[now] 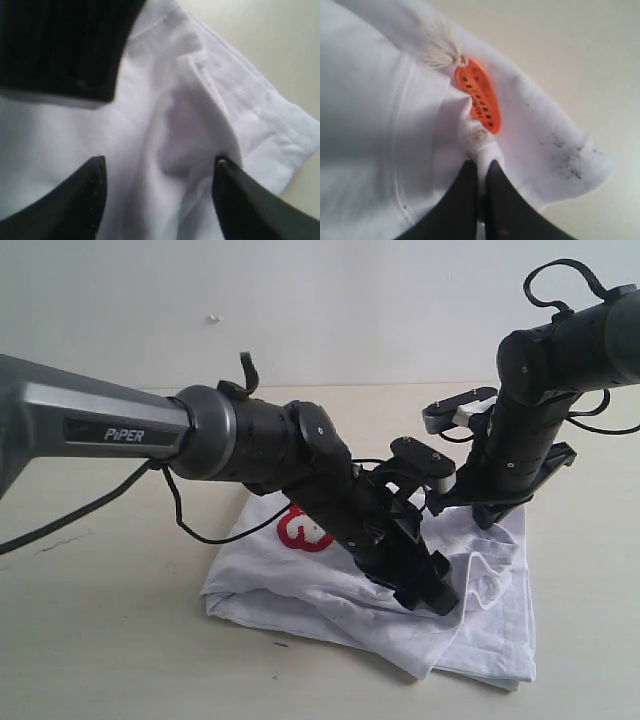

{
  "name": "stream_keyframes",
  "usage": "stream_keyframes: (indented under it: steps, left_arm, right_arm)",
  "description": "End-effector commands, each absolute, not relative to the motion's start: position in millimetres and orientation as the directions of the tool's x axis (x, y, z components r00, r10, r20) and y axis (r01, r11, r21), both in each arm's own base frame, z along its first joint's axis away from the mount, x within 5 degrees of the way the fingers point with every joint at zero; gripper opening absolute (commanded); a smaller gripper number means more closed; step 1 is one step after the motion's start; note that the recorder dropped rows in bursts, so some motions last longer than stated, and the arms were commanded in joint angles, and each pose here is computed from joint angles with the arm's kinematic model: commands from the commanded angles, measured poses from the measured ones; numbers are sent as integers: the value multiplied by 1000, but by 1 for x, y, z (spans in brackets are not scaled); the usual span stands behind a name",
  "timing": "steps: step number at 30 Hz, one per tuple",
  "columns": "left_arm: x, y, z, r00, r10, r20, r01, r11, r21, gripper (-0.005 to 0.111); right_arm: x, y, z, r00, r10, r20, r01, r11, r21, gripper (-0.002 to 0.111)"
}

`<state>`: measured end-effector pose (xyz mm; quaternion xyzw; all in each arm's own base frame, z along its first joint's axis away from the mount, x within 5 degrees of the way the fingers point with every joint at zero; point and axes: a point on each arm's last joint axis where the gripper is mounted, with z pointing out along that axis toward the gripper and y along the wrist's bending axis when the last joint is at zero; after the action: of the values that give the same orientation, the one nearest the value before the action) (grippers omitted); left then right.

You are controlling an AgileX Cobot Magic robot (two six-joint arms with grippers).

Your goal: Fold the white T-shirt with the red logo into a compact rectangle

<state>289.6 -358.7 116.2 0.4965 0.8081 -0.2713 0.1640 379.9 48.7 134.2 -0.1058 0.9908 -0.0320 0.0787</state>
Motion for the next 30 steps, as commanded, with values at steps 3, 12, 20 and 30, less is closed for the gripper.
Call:
stream_keyframes:
  steps: [3,12,20,30]
  left_arm:
    - [283,-364,109,-441,728,-525,897,346,-273,15]
    - [283,-365,126,-434,706,-560,901,347,-261,0]
    - [282,-365,138,-419,700,-579,908,330,-258,22]
    - [288,-346,138,-445,750,-489,892,325,-313,72]
  right_arm:
    - [387,48,157,-939,-196,-284,-179,980,-84,0]
    - [393,48,202,-856,-83,-510,-65,996,-53,0]
    - [406,40,225,-772,-17,-636,49,995,-85,0]
    - [395,33,199,-903,-67,-424,20,980,-197,36]
